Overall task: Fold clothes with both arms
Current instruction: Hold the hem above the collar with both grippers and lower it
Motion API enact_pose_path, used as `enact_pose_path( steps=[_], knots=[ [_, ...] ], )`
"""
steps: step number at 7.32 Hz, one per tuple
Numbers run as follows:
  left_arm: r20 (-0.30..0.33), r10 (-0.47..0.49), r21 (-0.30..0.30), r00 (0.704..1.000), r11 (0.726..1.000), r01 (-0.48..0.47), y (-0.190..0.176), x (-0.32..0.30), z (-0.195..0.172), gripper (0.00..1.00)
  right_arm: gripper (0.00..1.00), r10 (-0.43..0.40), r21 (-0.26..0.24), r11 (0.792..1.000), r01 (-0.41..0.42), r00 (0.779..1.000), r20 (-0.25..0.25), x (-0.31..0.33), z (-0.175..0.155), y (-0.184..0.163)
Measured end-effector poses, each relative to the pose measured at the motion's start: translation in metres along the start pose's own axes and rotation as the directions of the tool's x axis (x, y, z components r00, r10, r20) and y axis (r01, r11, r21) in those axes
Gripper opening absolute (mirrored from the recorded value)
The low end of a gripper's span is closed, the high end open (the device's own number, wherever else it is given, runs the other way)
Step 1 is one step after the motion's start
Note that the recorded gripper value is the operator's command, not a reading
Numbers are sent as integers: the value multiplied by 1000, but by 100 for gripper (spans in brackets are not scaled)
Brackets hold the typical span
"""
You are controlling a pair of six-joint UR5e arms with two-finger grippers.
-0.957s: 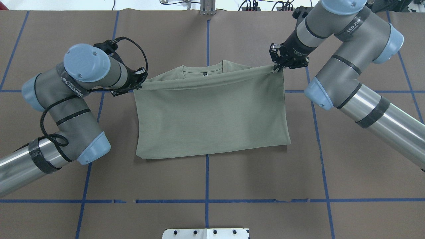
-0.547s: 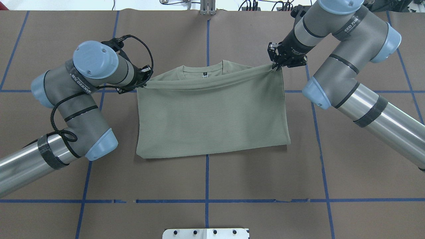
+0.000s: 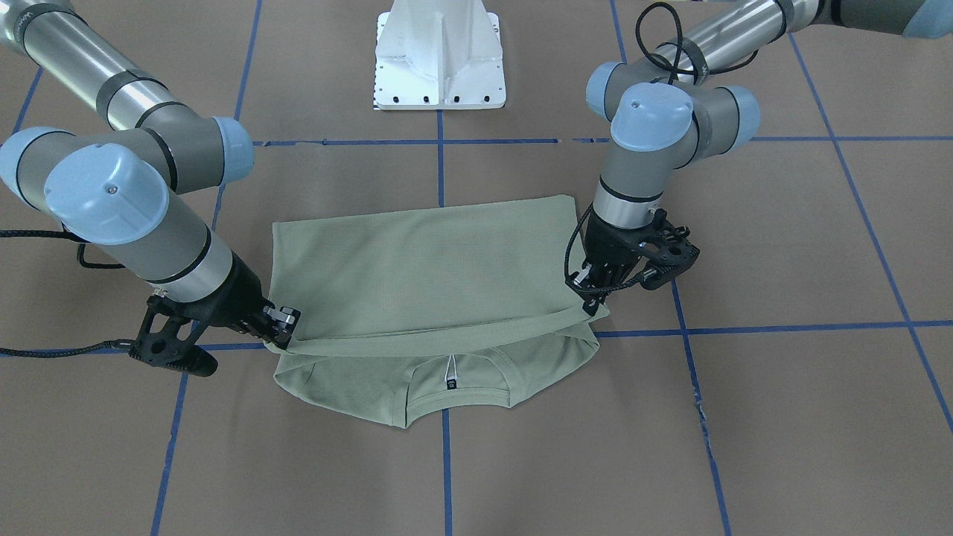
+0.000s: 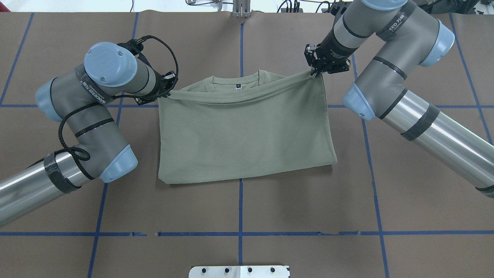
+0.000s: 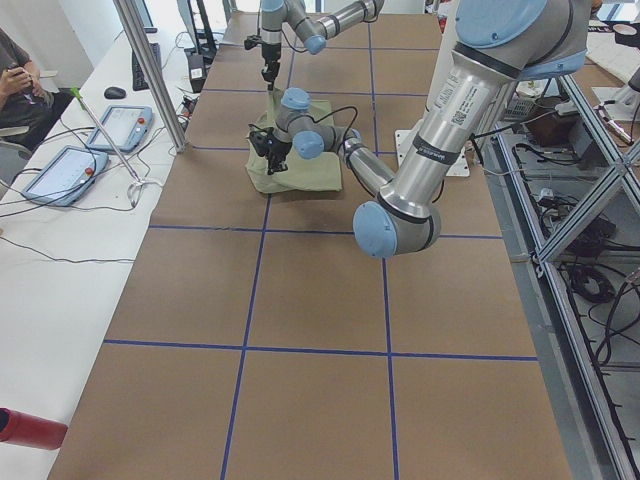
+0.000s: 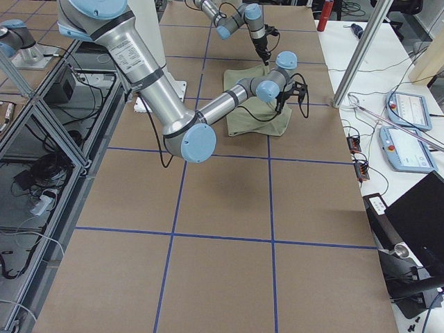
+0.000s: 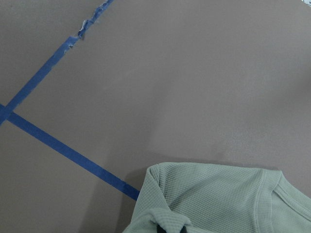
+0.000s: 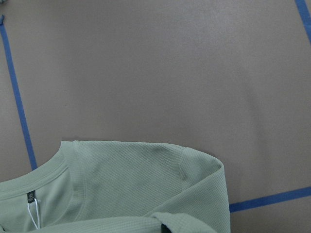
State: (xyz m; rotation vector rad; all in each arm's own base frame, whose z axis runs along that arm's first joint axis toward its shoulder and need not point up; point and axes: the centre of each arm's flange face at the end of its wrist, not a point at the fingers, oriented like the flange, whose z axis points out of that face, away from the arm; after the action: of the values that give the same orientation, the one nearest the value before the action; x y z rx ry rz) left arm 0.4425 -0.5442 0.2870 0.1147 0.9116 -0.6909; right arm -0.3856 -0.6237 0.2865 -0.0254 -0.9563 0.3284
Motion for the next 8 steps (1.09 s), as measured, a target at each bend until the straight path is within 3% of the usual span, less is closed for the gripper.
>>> enact_pose_path(
  steps=[7,8],
  knots=[
    [2,-12,14,1000,1000,12,-13,0,0,0,0,-4,5,1000,4,1000,-10,3,4,-3],
    [0,-11,12,1000,1000,11,-12,2,-1,4,0,-6,4,1000,6,1000,-9,2,4,-3]
  ],
)
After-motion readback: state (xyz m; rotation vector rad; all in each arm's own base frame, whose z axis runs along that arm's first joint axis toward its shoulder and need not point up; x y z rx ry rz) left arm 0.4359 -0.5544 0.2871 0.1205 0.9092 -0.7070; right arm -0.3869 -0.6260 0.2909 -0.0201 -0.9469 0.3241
